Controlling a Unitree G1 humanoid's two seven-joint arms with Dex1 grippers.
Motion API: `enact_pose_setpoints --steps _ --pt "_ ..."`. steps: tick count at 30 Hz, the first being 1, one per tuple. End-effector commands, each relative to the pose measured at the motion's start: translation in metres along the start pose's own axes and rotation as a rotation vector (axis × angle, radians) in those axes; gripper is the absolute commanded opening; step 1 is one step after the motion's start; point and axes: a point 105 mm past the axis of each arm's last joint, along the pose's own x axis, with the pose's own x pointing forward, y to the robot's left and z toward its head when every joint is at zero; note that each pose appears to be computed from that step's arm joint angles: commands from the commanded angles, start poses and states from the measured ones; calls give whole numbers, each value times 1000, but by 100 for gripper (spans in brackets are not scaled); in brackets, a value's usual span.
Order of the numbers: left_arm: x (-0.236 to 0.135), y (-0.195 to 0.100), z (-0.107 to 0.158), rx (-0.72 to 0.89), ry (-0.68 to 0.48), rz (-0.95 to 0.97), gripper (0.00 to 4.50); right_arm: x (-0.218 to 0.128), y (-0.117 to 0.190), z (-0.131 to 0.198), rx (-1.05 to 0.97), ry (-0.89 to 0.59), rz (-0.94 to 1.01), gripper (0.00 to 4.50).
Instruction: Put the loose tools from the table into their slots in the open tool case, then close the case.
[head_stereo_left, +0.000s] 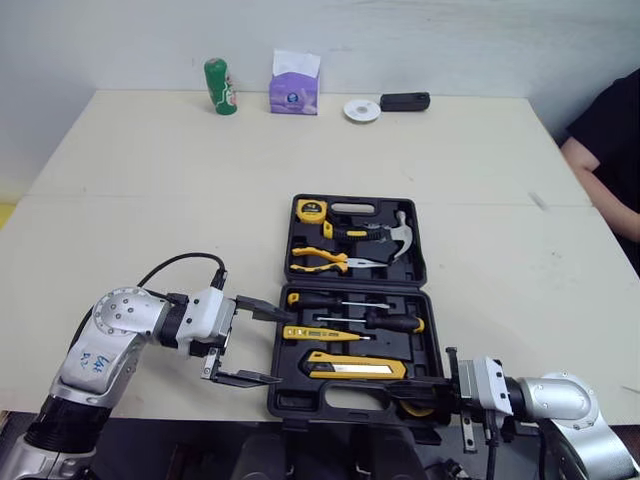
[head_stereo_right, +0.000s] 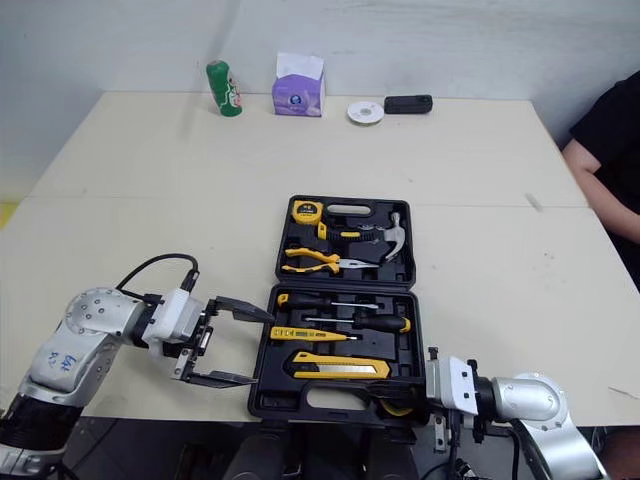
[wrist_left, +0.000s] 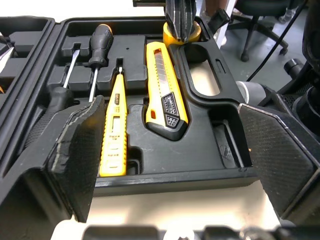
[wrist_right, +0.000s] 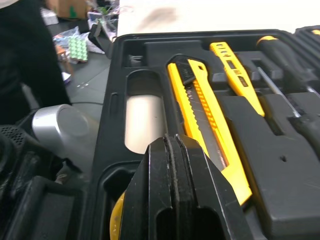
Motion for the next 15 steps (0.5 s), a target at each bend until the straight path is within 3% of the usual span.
enact_pose_setpoints --steps 1,10,15 --pt "-4 -4 12 29 3 11 450 16 21 -36 121 99 38 5" --pt "3 -4 13 22 3 5 450 15 22 -58 140 271 115 5" --pt "7 3 10 29 -2 1 450 6 12 -50 131 283 101 5"
